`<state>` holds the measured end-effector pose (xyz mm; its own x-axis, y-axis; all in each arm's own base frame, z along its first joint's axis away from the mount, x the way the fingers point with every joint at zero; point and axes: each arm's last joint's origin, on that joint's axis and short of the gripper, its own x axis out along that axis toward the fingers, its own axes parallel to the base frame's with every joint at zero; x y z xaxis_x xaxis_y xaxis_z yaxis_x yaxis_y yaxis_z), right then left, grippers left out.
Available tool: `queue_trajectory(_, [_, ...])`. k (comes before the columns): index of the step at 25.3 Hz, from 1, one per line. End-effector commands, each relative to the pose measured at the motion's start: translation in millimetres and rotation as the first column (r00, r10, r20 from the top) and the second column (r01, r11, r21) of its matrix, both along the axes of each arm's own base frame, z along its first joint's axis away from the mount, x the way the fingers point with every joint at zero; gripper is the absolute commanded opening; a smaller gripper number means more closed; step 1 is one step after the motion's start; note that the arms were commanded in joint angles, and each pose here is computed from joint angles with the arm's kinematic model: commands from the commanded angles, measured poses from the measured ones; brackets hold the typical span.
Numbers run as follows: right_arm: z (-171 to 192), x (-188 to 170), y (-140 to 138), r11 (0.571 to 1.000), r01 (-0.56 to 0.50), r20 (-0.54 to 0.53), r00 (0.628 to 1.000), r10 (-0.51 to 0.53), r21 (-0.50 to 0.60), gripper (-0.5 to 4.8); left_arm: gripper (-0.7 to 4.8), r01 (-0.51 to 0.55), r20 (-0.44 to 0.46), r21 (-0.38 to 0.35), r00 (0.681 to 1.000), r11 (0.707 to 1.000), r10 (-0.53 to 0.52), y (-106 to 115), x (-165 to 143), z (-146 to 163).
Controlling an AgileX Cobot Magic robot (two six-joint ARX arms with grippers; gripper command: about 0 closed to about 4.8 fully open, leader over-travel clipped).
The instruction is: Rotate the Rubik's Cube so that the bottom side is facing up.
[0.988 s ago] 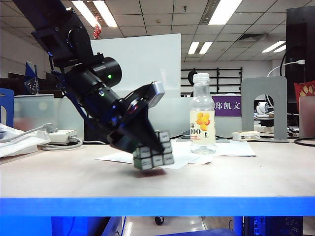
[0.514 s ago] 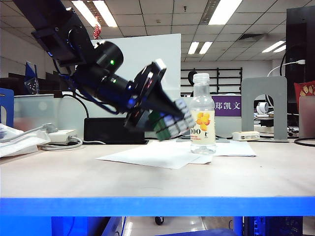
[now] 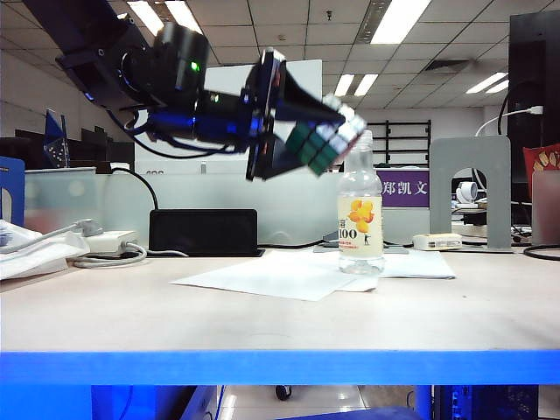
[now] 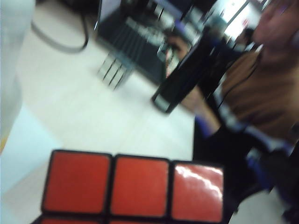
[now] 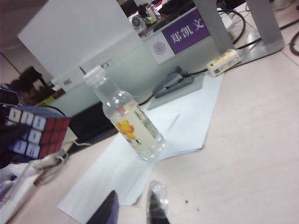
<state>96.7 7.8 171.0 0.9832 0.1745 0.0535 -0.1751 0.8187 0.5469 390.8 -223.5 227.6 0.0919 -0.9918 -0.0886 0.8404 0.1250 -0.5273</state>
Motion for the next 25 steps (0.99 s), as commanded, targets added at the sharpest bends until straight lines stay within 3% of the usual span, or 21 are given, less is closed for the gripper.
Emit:
queue_trajectory(1, [1, 0, 0, 0.999, -0.008, 0.027, 1.000, 0.007, 0.038, 0.88, 2.09, 0.008, 0.018, -0.120, 1.000, 0.993, -0.006, -1, 0, 22])
queue_trajectory(11, [1, 0, 0, 0.998, -0.010, 0.021, 1.000, 0.009, 0.067, 0.88, 2.09, 0.049, 0.023, -0.302, 0.999, 0.952, -0.044, -12, -13, 50])
queue_trajectory(14, [1, 0, 1, 0.997, -0.026, 0.021, 0.999, 0.024, 0.066, 0.88, 2.09, 0.035, 0.036, -0.361, 0.999, 0.932, -0.023, -30, -25, 55])
queue_trajectory(17, [1, 0, 0, 0.997, -0.027, 0.021, 0.999, 0.025, 0.066, 0.88, 2.09, -0.036, -0.024, -0.415, 0.999, 0.909, 0.029, -44, -34, 57])
queue_trajectory(19, [1, 0, 1, 0.997, -0.028, 0.021, 0.999, 0.026, 0.066, 0.88, 2.09, -0.099, -0.091, -0.477, 0.994, 0.873, 0.063, -50, -39, 61])
queue_trajectory(20, [1, 0, 1, 0.997, -0.027, 0.021, 0.999, 0.026, 0.066, 0.88, 2.09, -0.142, -0.138, -0.532, 0.987, 0.835, 0.080, -51, -40, 63])
queue_trajectory(21, [1, 0, 1, 0.997, -0.028, 0.021, 0.999, 0.026, 0.067, 0.88, 2.09, -0.156, -0.162, -0.559, 0.984, 0.814, 0.078, -51, -41, 65])
queue_trajectory(22, [1, 0, 1, 0.997, -0.028, 0.021, 0.999, 0.027, 0.068, 0.88, 2.09, -0.195, -0.216, -0.607, 0.974, 0.771, 0.076, -49, -41, 66])
queue_trajectory(25, [1, 0, 1, 0.997, -0.029, 0.020, 0.999, 0.027, 0.074, 0.88, 2.09, -0.246, -0.311, -0.658, 0.950, 0.712, 0.041, -47, -40, 65])
